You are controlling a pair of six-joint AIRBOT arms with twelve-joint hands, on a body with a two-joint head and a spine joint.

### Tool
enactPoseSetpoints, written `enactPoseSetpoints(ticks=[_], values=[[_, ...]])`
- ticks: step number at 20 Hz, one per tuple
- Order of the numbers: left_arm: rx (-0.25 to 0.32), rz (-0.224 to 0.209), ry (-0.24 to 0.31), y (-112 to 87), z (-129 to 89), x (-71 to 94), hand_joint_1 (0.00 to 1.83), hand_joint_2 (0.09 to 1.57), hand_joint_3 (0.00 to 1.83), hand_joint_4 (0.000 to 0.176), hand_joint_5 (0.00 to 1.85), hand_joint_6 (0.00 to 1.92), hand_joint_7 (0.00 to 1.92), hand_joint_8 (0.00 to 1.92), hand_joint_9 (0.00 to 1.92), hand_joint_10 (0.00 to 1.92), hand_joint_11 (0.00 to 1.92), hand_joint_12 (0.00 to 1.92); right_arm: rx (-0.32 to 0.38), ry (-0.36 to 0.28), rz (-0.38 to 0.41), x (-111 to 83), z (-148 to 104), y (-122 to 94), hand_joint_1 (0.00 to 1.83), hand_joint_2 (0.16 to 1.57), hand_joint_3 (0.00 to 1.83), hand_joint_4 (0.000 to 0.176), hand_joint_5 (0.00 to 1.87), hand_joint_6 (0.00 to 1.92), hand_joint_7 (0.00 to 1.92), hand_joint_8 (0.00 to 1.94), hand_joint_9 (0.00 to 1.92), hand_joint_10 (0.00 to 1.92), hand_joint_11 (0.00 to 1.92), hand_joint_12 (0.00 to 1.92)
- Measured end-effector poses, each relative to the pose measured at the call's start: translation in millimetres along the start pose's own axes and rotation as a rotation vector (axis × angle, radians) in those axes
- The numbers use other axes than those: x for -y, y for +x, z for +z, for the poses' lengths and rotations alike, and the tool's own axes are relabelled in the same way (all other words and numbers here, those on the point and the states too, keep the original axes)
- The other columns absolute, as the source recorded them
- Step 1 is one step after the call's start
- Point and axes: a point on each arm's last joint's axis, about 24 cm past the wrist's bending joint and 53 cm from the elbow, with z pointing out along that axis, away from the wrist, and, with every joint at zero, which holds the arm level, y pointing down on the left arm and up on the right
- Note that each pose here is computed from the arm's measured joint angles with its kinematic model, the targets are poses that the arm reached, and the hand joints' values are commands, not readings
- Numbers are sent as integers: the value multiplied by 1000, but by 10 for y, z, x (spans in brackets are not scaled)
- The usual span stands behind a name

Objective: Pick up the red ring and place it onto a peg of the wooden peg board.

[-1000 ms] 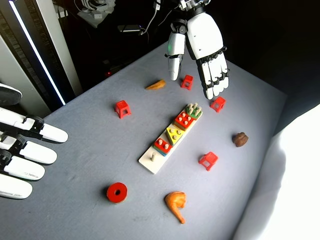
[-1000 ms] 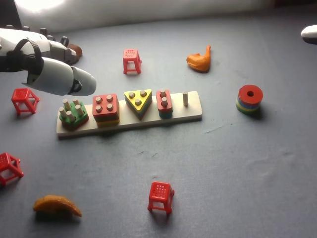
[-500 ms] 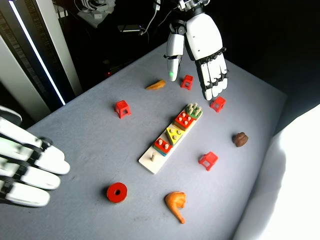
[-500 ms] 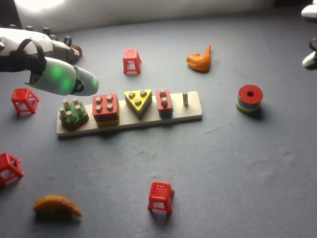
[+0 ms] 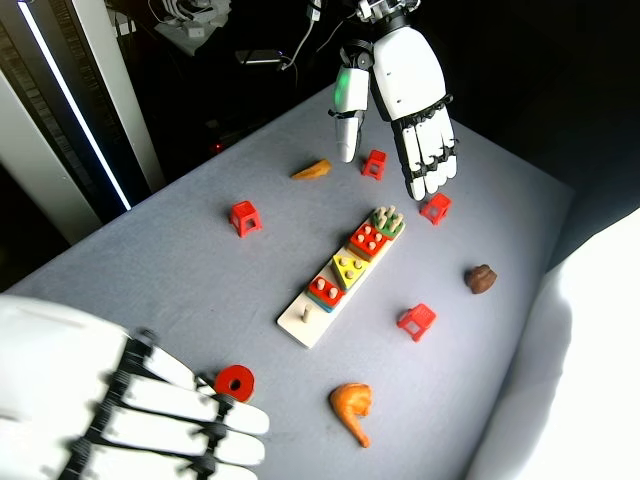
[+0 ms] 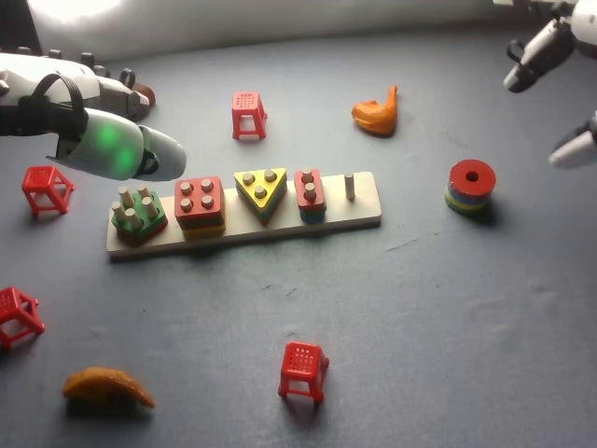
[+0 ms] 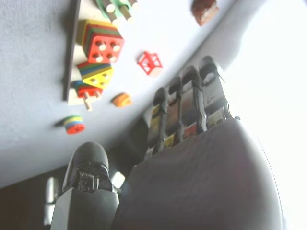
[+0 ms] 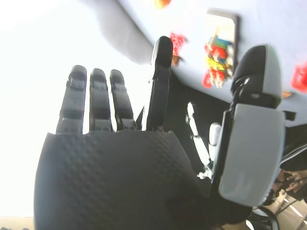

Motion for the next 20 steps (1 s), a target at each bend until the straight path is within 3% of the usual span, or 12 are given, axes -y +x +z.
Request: enactPoseSetpoints(ticks=[1, 2, 4, 5, 8, 10, 12, 16, 17, 19, 20], values=[[0, 0, 0, 0, 0, 0, 0, 1279, 1, 0, 122, 8, 100, 5, 69, 3, 0, 94, -2, -1, 1, -2, 69, 19, 720, 819, 0, 151, 760, 15, 0, 0, 0, 0, 0, 0], [0, 0, 0, 0, 0, 0, 0, 1280, 1, 0, 128, 6, 101, 3, 66, 1, 0, 78, -6, -6, 1, -25, 123, 49, 706, 826, 2, 167, 759, 13, 0, 0, 0, 0, 0, 0], [0, 0, 0, 0, 0, 0, 0, 1281, 1, 0, 142, 2, 119, 0, 78, 0, 0, 107, -22, -18, 2, -83, 220, 151, 669, 841, 8, 175, 739, 3, 0, 0, 0, 0, 0, 0], [0, 0, -1, 0, 0, -2, 0, 1284, 2, 0, 145, 1, 122, 0, 76, 0, 0, 94, -33, -23, 1, -107, 262, 218, 693, 830, 2, 162, 752, 7, 0, 0, 0, 0, 0, 0], [-1, 0, 0, 3, 1, 4, 0, 1290, 1, 0, 134, 0, 113, 1, 75, 2, 0, 98, -61, -35, -1, -175, 389, 394, 706, 841, 5, 160, 753, 6, 0, 0, 0, 0, 0, 0], [-3, 3, 2, 15, 7, 20, 0, 1292, 1, 0, 161, 4, 139, 4, 90, 3, 0, 133, -64, -30, -9, -147, 466, 449, 743, 833, 1, 148, 777, 12, 0, 0, 0, 0, 0, 0], [-3, 2, 4, 17, 7, 25, 0, 1293, 1, 0, 142, 1, 133, 0, 88, 1, 0, 113, -57, -28, -15, -130, 522, 466, 695, 856, 10, 164, 747, 0, 0, 0, 0, 0, 0, 0], [-3, 2, 4, 17, 7, 26, 0, 1291, 0, 0, 161, 0, 159, 1, 119, 0, 0, 170, -74, -36, -43, -161, 617, 641, 701, 854, 6, 168, 769, 7, 0, 0, 0, 0, 0, 0], [-4, 2, 5, 17, 7, 27, 0, 1288, 0, 0, 138, 1, 139, 2, 99, 1, 0, 118, -76, -43, -60, -190, 627, 693, 734, 857, 6, 142, 776, 9, 0, 0, 0, 0, 0, 0], [-3, 2, 3, 17, 7, 23, 0, 1286, 0, 0, 162, 5, 152, 3, 107, 2, 0, 134, -87, -44, -64, -197, 659, 760, 710, 862, 6, 156, 766, 3, 0, 0, 0, 0, 0, 0], [-4, 2, 4, 18, 8, 27, 0, 1288, 0, 0, 156, 2, 153, 3, 105, 1, 0, 131, -82, -41, -57, -188, 676, 752, 717, 863, 6, 149, 771, 5, 0, 0, 0, 0, 0, 0]])
